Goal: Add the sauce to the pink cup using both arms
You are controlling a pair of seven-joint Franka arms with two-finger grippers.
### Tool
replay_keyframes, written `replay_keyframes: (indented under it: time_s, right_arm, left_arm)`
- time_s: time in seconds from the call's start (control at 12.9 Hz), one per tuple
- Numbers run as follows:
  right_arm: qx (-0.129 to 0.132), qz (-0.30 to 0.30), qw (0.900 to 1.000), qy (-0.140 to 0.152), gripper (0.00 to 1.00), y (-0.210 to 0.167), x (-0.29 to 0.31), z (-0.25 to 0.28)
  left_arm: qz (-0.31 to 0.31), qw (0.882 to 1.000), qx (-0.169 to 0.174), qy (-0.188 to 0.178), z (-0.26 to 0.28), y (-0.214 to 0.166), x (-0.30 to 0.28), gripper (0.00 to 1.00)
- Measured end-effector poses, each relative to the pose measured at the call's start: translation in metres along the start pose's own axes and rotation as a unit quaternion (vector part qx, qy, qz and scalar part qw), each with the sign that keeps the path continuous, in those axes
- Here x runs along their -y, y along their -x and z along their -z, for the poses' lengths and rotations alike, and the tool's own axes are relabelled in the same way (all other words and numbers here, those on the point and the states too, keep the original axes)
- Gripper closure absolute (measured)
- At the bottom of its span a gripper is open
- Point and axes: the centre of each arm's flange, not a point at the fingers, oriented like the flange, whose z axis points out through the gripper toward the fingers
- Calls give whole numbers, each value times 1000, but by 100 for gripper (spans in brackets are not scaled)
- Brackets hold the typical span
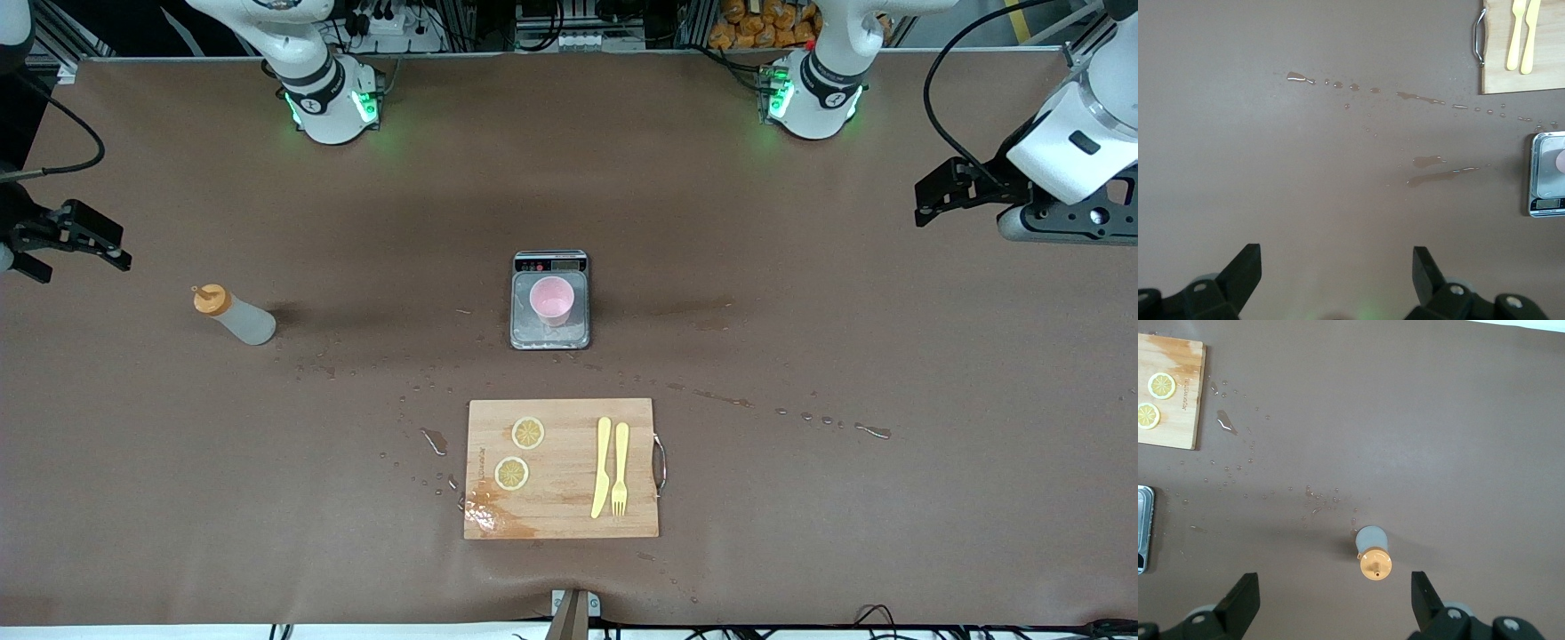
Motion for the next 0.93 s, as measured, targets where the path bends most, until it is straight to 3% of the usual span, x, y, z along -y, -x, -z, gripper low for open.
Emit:
replay_keyframes:
  time_s: [0.93]
  right_arm:
    - [0,6,1000,0,0,-1,6,0]
  left_arm:
    - [0,1000,0,0,0,0,0,0]
